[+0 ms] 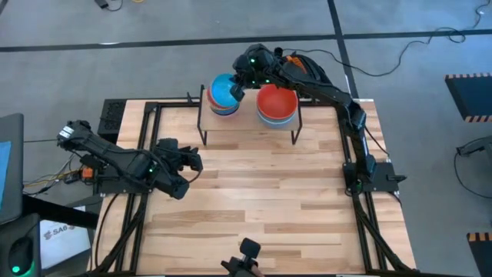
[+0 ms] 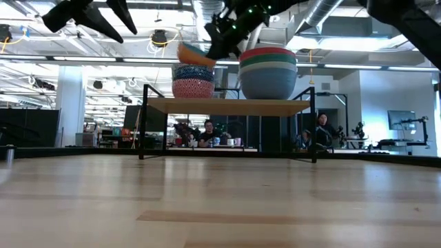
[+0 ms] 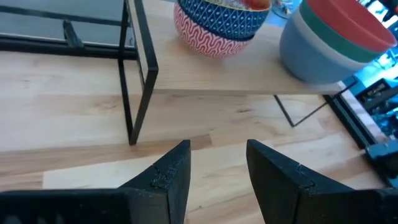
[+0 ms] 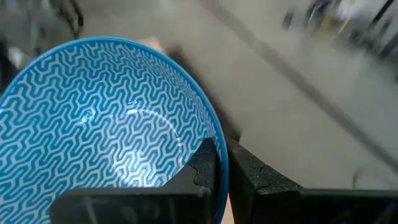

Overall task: Place and stack bowls onto a shelf
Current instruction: Stack the patterned light blue bowl on top of the patterned red bowl on the shelf

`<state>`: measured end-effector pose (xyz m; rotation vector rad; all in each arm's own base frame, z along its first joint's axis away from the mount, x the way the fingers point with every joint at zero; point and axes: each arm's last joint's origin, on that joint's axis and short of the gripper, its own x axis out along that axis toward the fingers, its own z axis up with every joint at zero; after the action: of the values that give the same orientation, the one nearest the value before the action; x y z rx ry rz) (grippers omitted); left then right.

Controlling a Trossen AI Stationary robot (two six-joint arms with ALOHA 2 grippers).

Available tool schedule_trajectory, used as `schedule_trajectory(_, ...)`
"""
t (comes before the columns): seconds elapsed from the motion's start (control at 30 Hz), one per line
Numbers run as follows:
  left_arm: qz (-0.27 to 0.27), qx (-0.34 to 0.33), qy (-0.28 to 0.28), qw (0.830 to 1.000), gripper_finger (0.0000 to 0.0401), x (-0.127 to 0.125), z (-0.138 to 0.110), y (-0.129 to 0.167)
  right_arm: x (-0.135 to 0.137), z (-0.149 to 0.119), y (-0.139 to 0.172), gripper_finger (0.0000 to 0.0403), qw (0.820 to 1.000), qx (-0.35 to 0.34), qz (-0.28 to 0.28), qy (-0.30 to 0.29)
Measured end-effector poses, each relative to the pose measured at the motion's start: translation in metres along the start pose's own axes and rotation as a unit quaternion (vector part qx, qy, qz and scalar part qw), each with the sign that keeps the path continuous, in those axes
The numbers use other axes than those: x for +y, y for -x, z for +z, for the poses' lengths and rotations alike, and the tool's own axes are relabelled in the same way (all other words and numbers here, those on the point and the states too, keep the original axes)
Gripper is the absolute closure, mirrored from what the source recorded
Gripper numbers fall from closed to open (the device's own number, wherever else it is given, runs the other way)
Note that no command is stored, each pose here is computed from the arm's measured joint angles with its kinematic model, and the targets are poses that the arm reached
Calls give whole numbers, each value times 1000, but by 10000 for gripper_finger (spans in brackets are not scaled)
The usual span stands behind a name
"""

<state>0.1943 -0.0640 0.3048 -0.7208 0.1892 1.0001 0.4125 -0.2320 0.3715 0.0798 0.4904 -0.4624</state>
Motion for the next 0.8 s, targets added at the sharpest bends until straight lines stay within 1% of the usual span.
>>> schedule_trajectory(0.07,-2,-1,2,1000,262,-3,-1,-2,-2,-5,-1,360,1000,19,9,1)
schedule_trajectory(0.13,-3,2,0,1000,262,-3,-2,-2,1,-4,-7,358,1000,3,12,2)
schedule_trajectory(0.2,-2,1,0,1000,262,-4,-3,-3,1,-6,-8,352,1000,15,13,2)
schedule_trajectory(0.4,-2,2,6,1000,262,-4,-3,-3,0,-8,-7,338,999,22,19,14)
schedule_trajectory(0.6,-4,2,14,1000,262,-5,-3,-3,-1,-9,-7,332,999,28,33,2)
schedule_trajectory(0.7,-5,-2,16,1000,262,-5,-2,-3,0,-8,-7,318,999,23,42,-4)
schedule_trajectory(0.8,-5,-2,16,1000,262,-5,-2,-3,0,-8,-7,290,999,22,48,-5)
